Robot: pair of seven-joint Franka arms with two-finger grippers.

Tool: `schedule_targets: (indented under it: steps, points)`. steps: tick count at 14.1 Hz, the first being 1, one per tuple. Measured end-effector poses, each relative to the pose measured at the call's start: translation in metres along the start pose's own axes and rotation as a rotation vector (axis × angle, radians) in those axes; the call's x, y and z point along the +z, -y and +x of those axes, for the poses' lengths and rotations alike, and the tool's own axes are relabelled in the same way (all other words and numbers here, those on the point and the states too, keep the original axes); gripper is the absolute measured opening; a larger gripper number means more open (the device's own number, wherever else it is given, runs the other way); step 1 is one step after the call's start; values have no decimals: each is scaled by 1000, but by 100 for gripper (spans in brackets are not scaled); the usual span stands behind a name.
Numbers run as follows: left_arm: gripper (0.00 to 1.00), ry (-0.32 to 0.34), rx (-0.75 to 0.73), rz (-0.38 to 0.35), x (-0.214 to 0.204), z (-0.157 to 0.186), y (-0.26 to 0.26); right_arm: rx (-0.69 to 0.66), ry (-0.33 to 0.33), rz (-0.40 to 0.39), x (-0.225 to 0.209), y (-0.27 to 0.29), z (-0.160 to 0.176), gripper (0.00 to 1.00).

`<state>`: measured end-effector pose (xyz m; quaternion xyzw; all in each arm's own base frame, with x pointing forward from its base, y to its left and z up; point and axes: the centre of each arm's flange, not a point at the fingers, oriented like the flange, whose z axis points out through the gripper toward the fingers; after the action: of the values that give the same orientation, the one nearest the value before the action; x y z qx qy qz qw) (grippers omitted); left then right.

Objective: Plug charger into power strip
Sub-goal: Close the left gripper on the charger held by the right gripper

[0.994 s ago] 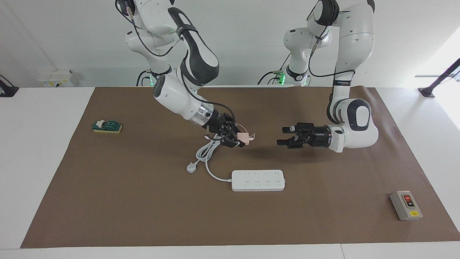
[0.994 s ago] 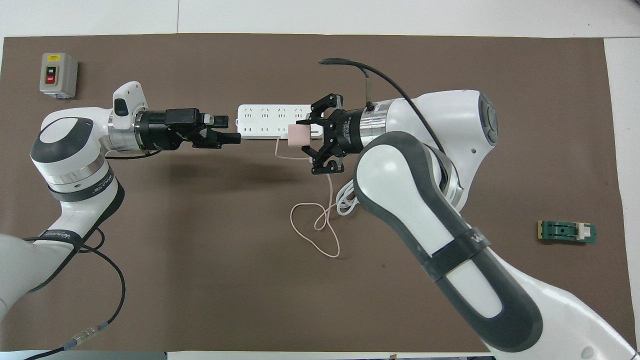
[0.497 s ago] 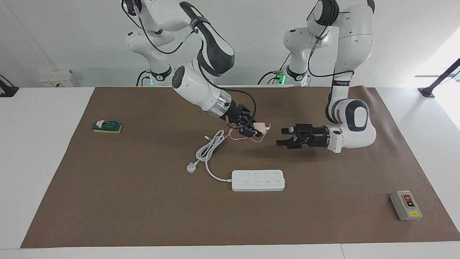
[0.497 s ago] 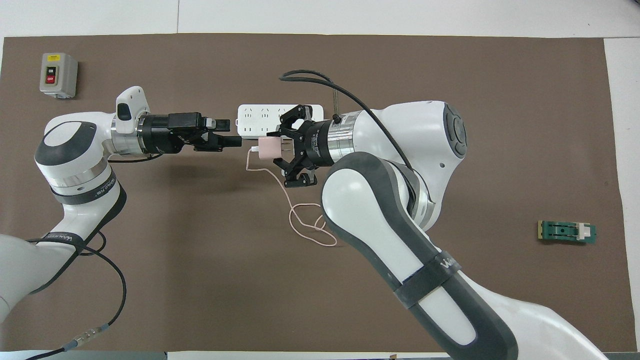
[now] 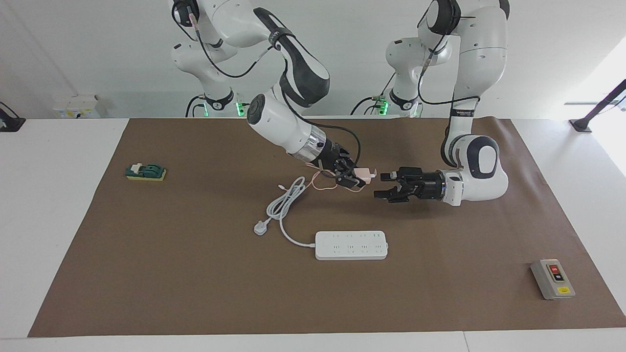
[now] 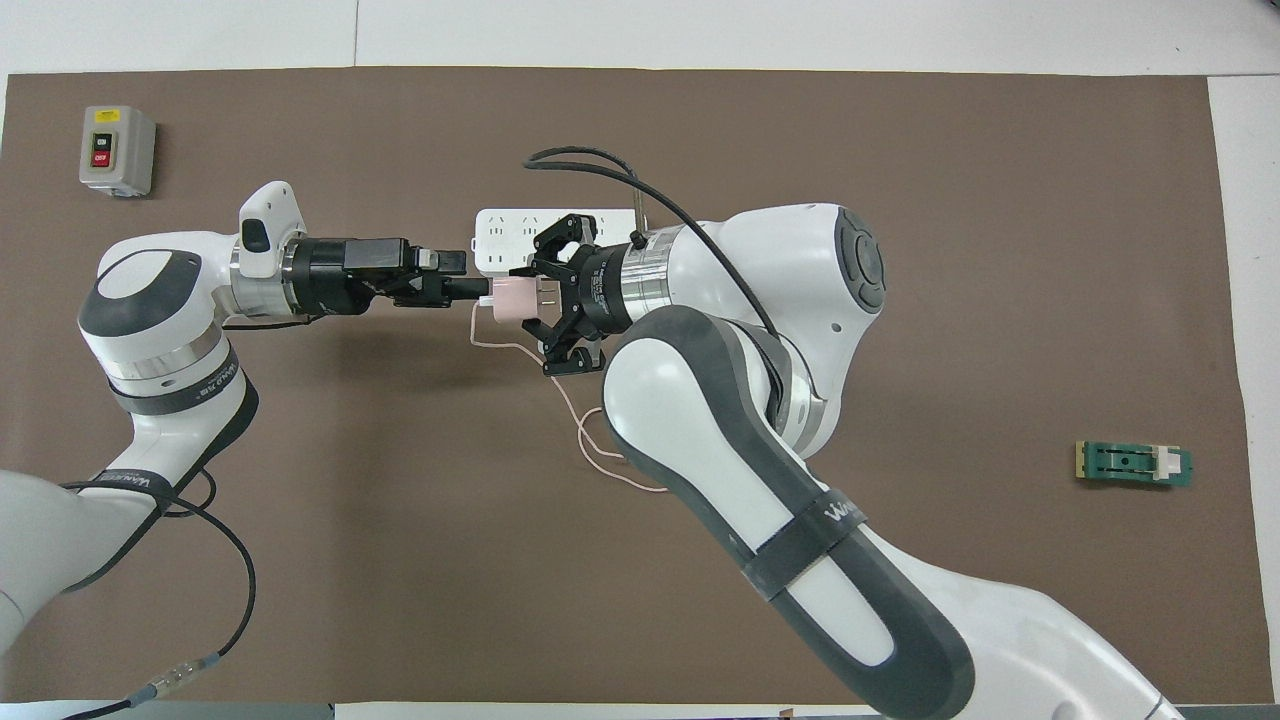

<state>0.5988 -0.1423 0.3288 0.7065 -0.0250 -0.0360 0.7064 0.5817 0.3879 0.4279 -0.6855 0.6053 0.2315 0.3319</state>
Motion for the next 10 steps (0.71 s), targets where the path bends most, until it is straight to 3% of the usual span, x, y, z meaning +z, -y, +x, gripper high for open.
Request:
schedule_targets:
  steps: [10]
  points:
    - [100, 3, 21, -10, 7, -8, 7, -8, 12, 13, 36, 32, 8, 52]
